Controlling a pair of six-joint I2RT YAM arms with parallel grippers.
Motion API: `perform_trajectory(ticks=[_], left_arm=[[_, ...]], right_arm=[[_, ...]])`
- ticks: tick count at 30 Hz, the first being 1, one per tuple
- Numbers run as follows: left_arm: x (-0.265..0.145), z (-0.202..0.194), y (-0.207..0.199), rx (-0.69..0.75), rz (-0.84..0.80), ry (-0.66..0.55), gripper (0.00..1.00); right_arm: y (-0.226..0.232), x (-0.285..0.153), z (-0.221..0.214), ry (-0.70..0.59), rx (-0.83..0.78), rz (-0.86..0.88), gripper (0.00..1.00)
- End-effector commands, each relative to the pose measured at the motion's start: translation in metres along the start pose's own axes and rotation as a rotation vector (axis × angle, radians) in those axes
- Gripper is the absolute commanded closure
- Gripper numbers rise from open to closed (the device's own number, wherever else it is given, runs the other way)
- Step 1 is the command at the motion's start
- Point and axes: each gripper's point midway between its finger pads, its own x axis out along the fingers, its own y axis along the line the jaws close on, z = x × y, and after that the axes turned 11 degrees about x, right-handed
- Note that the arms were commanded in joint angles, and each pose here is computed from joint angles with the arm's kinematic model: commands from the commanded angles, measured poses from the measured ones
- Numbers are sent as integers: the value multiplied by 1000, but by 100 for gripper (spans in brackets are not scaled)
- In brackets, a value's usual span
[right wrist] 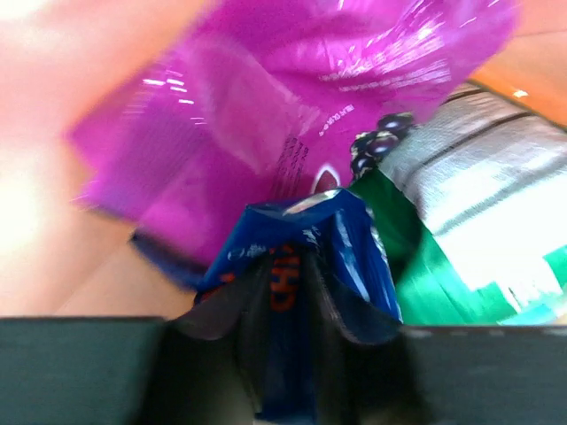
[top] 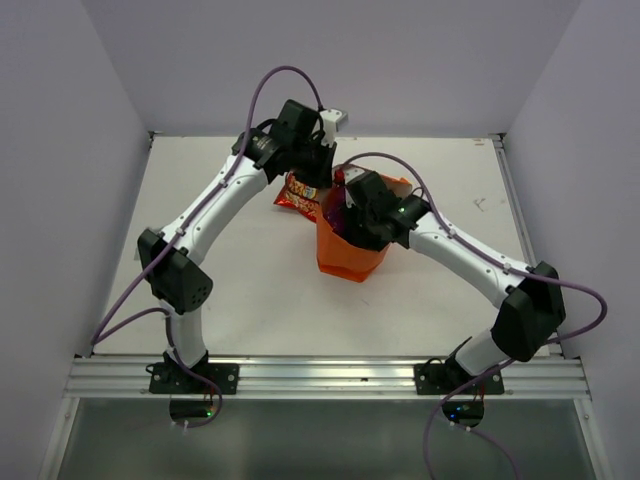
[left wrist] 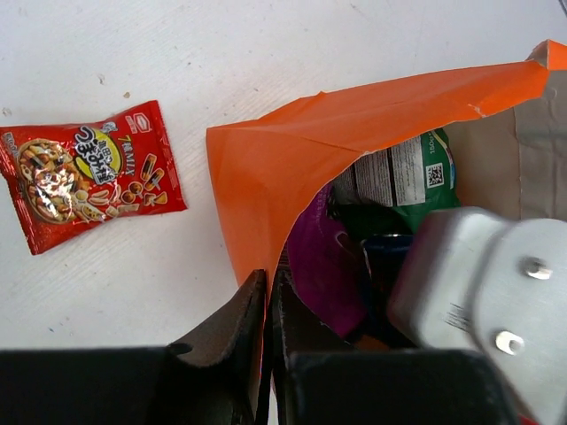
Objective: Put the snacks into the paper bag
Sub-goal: Adjust the snack in the paper bag.
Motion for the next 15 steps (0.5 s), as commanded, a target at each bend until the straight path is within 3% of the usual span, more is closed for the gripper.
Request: perform_trajectory(ticks=[1, 7, 10, 11, 13, 15], left_arm=[[-39, 42, -8, 5, -4, -176, 88], [-59, 58, -4, -2, 41, -243, 64], [-76, 69, -2, -3, 73, -296, 46], [-80, 72, -1, -4, 82, -308, 33], [-95, 80, 2, -6, 108, -350, 17], [-105, 86, 4, -7, 133, -382, 9]], right_arm=[[11, -68, 53, -174, 28, 80, 72], [6, -132, 80, -325, 46, 111, 54], [3, -150, 86, -374, 63, 114, 48], [2, -159, 88, -398, 67, 120, 43], [0, -167, 89, -420, 69, 122, 37], [-1, -178, 92, -454, 74, 132, 29]])
